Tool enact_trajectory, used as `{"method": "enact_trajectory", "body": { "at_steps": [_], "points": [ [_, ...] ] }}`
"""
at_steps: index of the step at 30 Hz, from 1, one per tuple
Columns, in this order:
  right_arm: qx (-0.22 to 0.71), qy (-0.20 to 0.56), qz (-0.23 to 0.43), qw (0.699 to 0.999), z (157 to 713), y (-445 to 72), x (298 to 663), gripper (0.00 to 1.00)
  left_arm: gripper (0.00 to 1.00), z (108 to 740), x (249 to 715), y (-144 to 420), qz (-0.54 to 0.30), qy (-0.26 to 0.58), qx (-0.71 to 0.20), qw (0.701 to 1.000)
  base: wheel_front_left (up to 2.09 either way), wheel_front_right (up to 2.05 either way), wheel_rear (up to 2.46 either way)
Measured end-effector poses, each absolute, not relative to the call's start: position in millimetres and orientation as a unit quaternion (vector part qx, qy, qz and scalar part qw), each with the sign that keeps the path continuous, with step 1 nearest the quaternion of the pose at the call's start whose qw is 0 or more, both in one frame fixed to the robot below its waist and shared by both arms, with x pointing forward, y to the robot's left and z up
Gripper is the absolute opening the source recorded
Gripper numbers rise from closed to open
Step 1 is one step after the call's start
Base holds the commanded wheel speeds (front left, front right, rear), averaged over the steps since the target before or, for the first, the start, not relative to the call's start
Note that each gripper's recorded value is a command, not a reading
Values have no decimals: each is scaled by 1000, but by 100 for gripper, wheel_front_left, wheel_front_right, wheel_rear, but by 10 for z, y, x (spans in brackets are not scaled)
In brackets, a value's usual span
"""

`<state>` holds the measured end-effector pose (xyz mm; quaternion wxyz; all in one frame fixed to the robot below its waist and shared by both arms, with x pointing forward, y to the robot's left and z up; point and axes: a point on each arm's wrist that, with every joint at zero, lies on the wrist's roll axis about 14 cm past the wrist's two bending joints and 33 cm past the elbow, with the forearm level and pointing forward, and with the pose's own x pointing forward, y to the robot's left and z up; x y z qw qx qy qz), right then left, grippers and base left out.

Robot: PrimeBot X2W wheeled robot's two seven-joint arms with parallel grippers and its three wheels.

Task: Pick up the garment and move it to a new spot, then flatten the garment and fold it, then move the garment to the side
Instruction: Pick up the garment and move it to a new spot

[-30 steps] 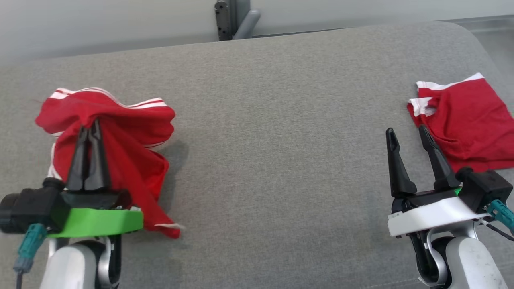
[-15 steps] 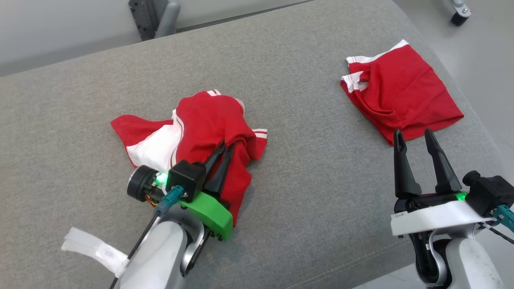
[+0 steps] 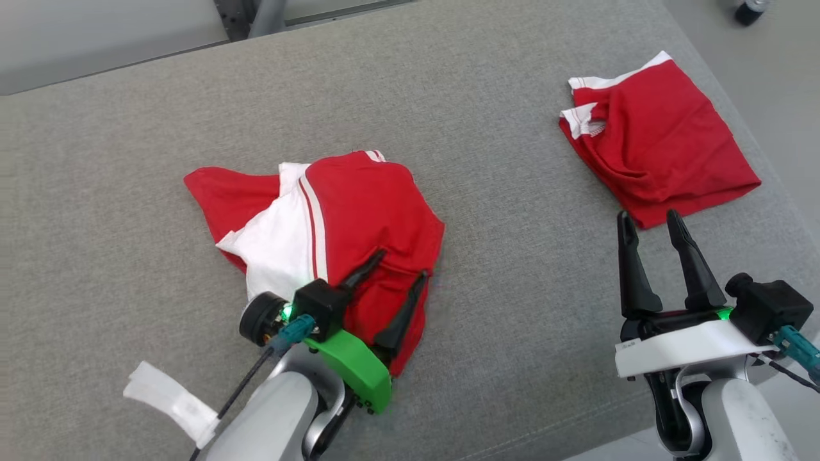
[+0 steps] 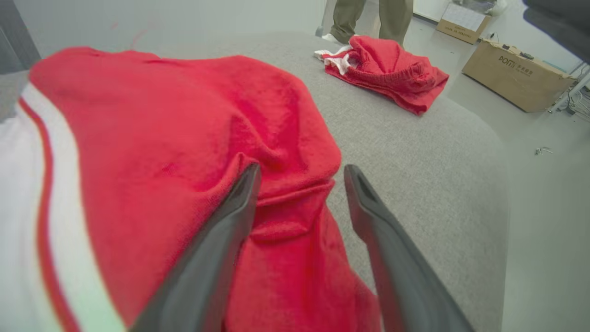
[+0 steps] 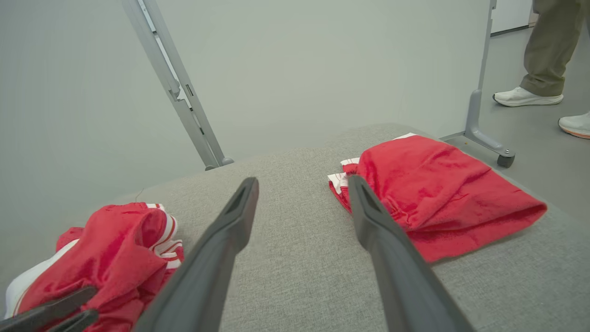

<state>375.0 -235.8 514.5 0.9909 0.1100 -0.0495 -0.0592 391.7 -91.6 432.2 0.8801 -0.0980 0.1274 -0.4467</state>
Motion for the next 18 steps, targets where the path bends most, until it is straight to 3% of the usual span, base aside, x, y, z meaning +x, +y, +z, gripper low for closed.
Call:
{"method": "enact_trajectory", "body": {
  "at_steps": [10, 18],
  "points": [
    [106, -54, 1, 993, 5261, -1998, 3902, 100, 100, 4983, 4417, 168, -263, 0, -119, 957, 0, 0, 0],
    [95, -55, 49, 993, 5358, -1699, 3930, 100, 100, 5245, 4422, 1234, -107, -46, -99, 988, 0, 0, 0]
  ]
}}
